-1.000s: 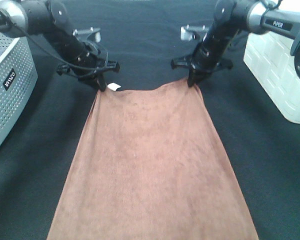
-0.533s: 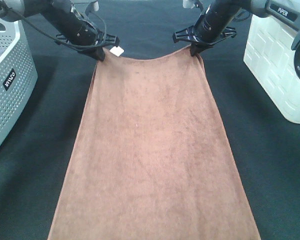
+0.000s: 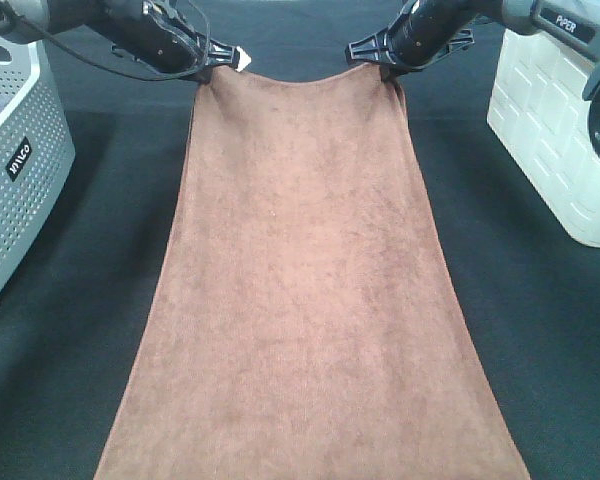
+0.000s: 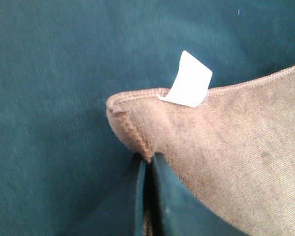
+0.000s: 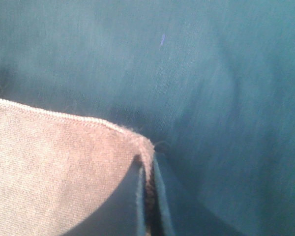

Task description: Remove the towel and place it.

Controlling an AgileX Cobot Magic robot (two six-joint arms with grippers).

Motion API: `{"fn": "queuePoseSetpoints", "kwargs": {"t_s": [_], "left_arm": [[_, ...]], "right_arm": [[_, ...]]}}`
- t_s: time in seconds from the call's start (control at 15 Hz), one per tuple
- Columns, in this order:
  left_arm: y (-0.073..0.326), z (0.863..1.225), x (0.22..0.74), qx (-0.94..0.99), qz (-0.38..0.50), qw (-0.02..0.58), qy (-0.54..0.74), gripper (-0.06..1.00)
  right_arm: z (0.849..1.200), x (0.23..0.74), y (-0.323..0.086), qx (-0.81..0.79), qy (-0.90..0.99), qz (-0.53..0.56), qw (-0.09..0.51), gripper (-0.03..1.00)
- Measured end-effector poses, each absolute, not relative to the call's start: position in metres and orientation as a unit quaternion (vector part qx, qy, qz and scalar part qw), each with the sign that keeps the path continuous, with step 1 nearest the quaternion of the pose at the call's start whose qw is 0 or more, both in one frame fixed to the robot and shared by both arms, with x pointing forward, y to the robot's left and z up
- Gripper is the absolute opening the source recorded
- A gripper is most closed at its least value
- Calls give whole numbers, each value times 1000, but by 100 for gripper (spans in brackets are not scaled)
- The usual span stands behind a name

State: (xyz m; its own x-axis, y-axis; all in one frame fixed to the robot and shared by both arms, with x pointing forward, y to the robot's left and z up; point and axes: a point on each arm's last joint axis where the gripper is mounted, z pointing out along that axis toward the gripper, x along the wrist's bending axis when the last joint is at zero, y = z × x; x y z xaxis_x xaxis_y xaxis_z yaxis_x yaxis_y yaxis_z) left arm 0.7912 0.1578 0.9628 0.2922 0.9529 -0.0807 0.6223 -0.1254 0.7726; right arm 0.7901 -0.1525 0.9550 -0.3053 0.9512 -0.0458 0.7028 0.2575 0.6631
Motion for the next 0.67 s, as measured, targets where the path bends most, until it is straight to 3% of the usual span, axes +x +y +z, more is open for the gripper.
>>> {"fn": "queuePoseSetpoints", "kwargs": {"t_s": [0.67], "left_arm": [[159,962,802,690,283,405,529,0]], "right_arm": [[957,801,-164,541,737,309,262,0]]}}
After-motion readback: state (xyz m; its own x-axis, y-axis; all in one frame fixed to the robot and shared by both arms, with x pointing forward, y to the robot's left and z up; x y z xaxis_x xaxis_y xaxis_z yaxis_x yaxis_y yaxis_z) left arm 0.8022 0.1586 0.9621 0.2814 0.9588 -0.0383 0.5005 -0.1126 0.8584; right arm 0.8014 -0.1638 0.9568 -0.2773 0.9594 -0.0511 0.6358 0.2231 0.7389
